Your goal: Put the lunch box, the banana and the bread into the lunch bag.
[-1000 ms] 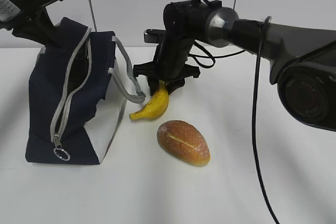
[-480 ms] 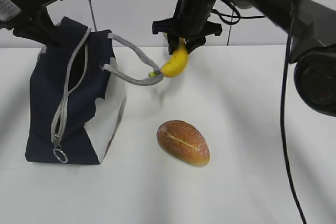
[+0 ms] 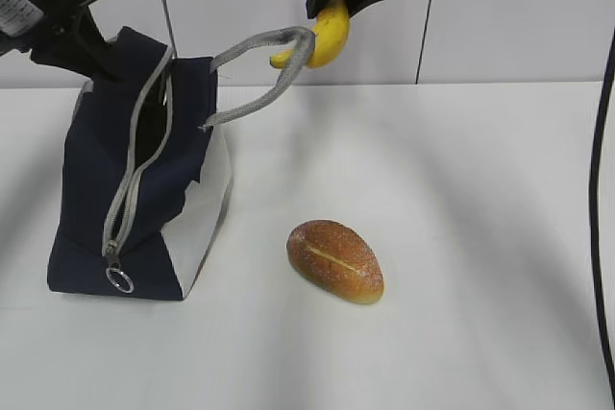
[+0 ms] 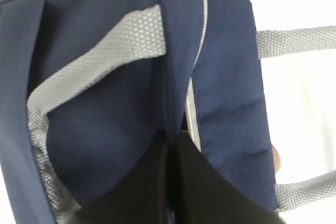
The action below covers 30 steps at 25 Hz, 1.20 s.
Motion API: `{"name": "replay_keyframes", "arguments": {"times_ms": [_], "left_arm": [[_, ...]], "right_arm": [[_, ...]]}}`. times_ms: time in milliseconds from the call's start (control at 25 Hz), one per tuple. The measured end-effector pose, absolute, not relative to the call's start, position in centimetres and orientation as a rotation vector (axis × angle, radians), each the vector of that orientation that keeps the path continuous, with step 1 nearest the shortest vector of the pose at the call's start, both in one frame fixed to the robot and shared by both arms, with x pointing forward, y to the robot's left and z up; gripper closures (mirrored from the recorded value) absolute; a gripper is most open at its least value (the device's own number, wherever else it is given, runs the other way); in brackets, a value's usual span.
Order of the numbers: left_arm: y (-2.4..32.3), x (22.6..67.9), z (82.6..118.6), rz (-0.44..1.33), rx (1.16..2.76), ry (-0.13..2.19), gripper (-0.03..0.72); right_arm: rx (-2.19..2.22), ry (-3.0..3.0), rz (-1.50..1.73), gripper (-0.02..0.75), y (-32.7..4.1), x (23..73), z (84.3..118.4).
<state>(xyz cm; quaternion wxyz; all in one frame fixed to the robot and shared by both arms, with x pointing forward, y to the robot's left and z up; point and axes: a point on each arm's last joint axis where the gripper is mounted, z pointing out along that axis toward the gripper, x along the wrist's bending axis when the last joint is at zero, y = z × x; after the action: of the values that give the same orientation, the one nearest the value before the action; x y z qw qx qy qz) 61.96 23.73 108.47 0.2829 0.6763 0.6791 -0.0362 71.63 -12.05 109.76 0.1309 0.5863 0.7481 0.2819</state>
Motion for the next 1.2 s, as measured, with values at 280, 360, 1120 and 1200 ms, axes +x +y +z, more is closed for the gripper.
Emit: {"name": "replay_keyframes", "arguments": {"times_ms": [280,360,1120,1200], "left_arm": [[23.7,61.9,108.4,-0.106,1.817,1.82,0.69],[23.7,61.9,108.5,-0.107,1.816,1.82,0.69],[23.5,61.9,108.6,-0.136,1.794,1.813,0.69],[23.5,61.9,108.6,-0.138,1.792,1.813,0.69]], "right_arm": [[1.804,2.271,0.575,0.424,-14.2,72.1,104.3],[1.806,2.315,0.501,0.424,-14.4,71.9,102.6],[1.548,2.241,0.607,0.424,-18.2,62.0,116.5],[1.54,2.229,0.665,0.424,-18.2,61.1,117.8]]}}
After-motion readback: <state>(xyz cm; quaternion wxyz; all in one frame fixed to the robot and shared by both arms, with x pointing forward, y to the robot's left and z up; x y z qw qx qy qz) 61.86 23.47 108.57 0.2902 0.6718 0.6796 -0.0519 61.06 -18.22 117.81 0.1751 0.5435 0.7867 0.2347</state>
